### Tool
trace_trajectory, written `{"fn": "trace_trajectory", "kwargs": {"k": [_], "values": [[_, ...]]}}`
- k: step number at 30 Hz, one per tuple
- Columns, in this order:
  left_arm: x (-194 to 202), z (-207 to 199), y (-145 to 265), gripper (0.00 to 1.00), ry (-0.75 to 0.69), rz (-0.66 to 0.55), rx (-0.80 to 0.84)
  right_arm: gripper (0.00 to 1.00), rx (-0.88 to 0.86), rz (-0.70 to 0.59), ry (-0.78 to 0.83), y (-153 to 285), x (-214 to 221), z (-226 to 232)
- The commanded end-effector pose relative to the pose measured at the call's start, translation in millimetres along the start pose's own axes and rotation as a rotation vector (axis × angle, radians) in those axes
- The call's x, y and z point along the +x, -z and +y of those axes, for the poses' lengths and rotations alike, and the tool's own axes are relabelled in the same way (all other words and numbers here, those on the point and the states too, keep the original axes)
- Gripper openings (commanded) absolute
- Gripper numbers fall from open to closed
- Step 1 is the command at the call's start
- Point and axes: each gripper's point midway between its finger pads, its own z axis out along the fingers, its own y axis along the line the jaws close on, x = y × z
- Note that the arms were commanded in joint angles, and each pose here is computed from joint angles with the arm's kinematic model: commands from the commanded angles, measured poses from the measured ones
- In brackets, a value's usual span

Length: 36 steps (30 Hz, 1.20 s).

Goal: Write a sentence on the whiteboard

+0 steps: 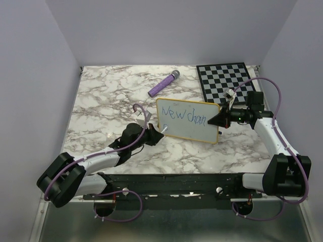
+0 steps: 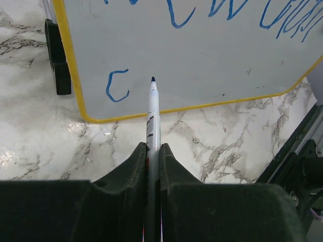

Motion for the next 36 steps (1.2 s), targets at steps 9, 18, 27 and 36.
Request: {"fn": "trace_trajectory", "kwargs": {"k": [9, 18, 27, 36], "values": [[15, 0, -2, 0.0, -0.023, 0.009, -0.025, 0.01, -0.023, -0.008, 0.01, 0, -5, 6], [20, 12, -3, 0.0, -0.035, 0.025, -0.112, 0.01, -0.025, -0.01, 0.013, 0, -5, 6], [15, 8, -9, 0.0, -0.04, 0.031, -0.115, 0.01, -0.026, -0.011, 0.012, 1, -6, 6], [11, 10, -16, 0.0, -0.051, 0.044, -0.141, 0.01, -0.026, -0.011, 0.013, 1, -6, 6]]}}
